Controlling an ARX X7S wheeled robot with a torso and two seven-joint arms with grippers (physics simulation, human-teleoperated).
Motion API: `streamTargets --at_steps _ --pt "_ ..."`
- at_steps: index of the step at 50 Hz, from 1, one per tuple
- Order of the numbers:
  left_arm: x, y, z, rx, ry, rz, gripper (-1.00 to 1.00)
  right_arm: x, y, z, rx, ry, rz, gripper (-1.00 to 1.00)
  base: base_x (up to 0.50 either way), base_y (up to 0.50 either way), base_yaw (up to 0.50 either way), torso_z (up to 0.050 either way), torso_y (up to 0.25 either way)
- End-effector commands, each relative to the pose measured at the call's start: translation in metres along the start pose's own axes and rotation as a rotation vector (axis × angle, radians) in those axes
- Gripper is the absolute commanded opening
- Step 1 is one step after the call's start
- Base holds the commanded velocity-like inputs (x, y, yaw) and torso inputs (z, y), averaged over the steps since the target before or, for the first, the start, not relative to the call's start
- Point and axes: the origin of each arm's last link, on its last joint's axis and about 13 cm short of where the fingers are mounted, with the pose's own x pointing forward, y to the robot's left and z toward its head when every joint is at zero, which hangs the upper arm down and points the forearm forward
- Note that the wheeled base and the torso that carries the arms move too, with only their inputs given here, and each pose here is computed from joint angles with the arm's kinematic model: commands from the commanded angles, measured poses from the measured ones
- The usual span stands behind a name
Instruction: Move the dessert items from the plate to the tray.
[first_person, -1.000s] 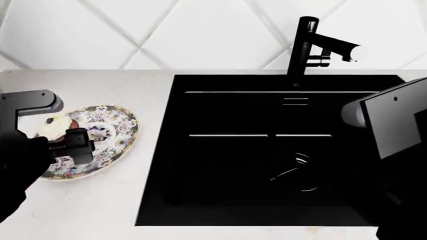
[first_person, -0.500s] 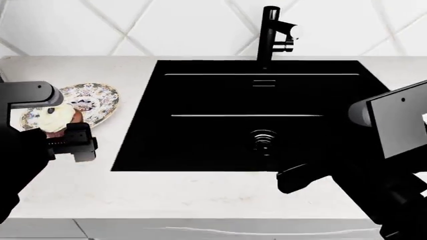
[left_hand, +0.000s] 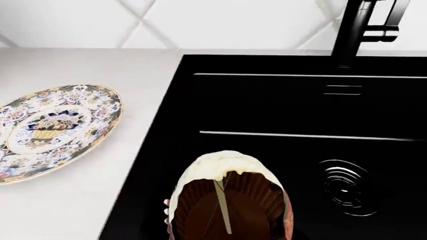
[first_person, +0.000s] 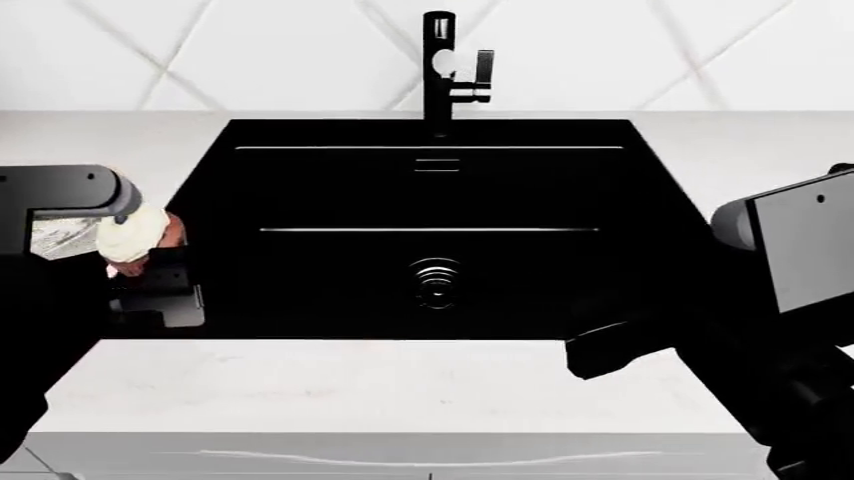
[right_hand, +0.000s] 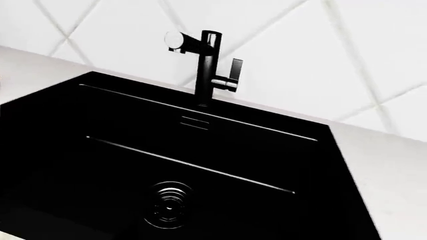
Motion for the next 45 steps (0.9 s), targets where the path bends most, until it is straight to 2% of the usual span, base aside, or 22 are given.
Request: streamTargets --at_steps 1,45 --pt "-0.0023 -0.0021 0.0009 -0.001 -0.011 -0.02 -1.0 -0.0006 -0.0005 -0.0001 -0.001 -0.005 -0.005 1.0 0.0 -0.5 0.0 0.0 0.0" --pt "-0.0049 -0.005 0.0029 0.035 -0.028 -0.044 -1.0 -0.0009 -0.0022 -0.0007 0.008 -0.001 -0.028 1.0 0.0 -0.5 0.0 0.0 0.0"
